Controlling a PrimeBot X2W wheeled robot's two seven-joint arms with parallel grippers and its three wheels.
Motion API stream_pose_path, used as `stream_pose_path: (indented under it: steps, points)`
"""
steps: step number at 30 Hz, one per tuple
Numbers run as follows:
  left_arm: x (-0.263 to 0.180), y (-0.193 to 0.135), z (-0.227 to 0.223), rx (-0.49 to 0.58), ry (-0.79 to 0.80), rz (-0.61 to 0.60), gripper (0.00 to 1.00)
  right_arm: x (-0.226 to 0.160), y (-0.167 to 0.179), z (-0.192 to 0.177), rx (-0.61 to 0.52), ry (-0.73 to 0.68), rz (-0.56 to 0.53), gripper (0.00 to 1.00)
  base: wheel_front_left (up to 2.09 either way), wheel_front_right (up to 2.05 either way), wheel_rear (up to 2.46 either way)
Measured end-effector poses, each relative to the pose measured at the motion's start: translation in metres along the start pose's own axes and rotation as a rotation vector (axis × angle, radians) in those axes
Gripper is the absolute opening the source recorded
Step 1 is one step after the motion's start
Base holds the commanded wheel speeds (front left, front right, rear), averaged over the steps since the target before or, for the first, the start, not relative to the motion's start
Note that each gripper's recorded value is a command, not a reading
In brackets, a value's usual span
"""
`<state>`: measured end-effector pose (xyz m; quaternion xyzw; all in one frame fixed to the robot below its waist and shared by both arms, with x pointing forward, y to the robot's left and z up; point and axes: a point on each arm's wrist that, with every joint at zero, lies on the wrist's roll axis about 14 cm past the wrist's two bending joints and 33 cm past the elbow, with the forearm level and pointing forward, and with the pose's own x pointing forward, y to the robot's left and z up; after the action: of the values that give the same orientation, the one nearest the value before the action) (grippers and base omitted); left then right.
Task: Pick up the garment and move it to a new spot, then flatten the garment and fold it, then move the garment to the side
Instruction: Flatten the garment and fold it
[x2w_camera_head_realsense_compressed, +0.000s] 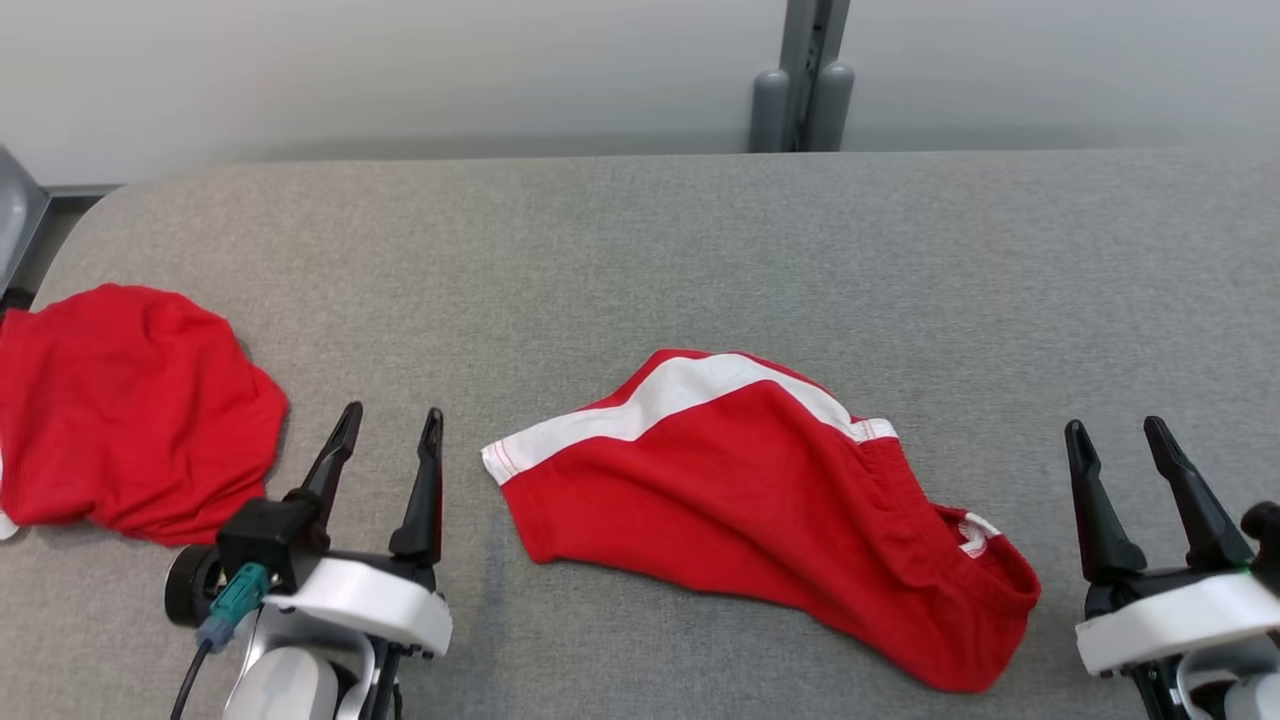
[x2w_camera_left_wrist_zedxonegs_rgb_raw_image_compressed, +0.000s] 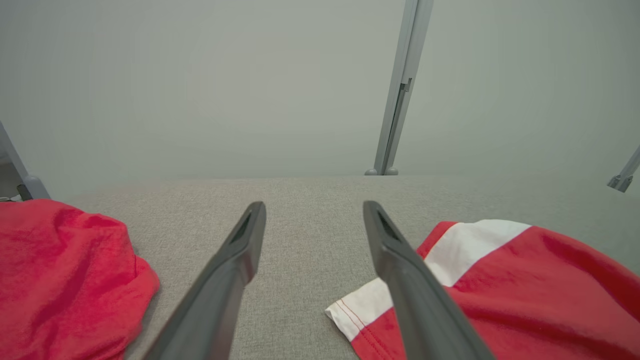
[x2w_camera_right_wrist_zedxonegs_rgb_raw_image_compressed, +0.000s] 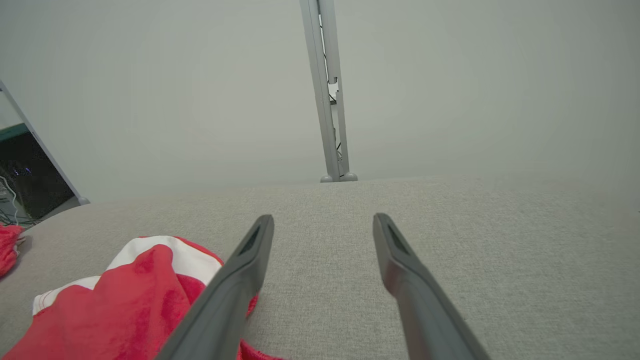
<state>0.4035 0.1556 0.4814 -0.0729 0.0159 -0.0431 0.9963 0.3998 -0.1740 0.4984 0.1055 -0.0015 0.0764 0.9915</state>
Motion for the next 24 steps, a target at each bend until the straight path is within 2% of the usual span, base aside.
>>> stream_pose_path:
  steps: [4,8,16,17,18,20,24]
  points:
    - [0.007,-0.001,0.004,0.001,-0.014,-0.003,1.00,0.016,0.006,-0.016,-0.010,0.068,0.044,1.00,0.00,0.00,0.00]
    - [0.011,0.000,0.004,0.000,-0.017,0.000,1.00,0.031,0.028,-0.050,0.000,0.211,0.138,1.00,0.00,0.00,0.00]
    - [0.009,0.015,-0.008,-0.008,0.006,0.051,1.00,0.038,0.066,-0.107,0.008,0.486,0.320,1.00,0.00,0.00,0.00]
    - [0.009,0.015,-0.008,-0.008,0.006,0.051,1.00,0.038,0.066,-0.107,0.008,0.486,0.320,1.00,0.00,0.00,0.00]
    - [0.010,0.017,-0.008,-0.008,0.007,0.055,1.00,0.036,0.067,-0.112,0.007,0.515,0.334,0.74,0.00,0.00,0.00]
    - [0.011,0.019,-0.008,-0.007,0.005,0.059,1.00,0.036,0.066,-0.116,0.015,0.546,0.344,0.00,0.00,0.00,0.00]
    - [0.011,0.020,-0.011,-0.010,0.011,0.066,1.00,0.043,0.062,-0.108,0.008,0.521,0.357,0.00,0.00,0.00,0.00]
